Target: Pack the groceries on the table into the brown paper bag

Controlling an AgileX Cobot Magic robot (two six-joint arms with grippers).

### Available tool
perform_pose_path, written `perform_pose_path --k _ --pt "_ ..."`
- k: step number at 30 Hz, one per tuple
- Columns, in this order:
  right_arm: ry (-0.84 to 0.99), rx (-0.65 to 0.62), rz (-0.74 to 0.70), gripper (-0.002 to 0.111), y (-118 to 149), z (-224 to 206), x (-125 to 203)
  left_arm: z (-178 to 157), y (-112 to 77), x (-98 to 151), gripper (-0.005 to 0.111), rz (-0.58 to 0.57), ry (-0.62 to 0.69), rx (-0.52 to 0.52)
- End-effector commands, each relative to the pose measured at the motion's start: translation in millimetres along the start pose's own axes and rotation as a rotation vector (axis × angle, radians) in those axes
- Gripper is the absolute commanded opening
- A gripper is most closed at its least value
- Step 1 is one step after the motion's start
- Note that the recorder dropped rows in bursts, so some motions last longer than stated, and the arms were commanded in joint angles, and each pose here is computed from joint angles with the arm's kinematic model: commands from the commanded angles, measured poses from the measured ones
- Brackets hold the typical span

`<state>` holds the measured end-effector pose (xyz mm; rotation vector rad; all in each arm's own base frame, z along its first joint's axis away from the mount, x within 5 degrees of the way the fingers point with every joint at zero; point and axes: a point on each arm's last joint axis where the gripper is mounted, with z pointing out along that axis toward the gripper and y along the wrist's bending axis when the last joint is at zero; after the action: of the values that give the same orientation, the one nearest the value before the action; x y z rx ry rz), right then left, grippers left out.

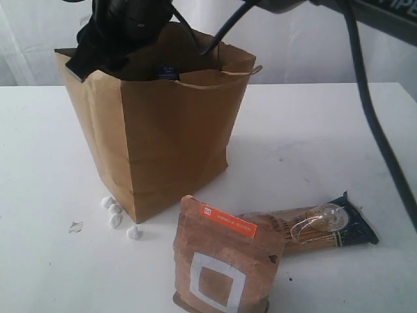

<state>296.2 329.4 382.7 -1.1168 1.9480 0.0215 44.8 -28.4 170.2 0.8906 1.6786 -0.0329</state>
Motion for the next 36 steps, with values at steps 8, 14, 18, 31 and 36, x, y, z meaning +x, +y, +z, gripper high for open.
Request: perform_pose_path --k 8,14,18,31,36 --pt "-0.062 0.028 0.028 0.057 -13.9 -28.5 -6.9 0.1 -1.0 0.8 0.000 -0.008 -0.003 0.006" --pt "-0.049 0.032 0.037 0.057 -17.2 -38.7 -5.9 0.1 -1.0 0.8 0.000 -0.008 -0.003 0.006" --pt "-0.033 0.031 0.060 0.057 -19.3 -51.0 -4.7 0.1 -1.0 0.8 0.000 -0.008 -0.003 0.006" --pt "-0.097 -0.005 0.104 0.037 -10.2 -114.0 -5.9 0.1 -1.0 0.8 0.000 -0.008 -0.003 0.006" --pt "-0.126 -0.014 0.133 0.017 -5.3 -128.8 10.7 0.1 -1.0 0.8 0.000 -0.008 -0.003 0.006"
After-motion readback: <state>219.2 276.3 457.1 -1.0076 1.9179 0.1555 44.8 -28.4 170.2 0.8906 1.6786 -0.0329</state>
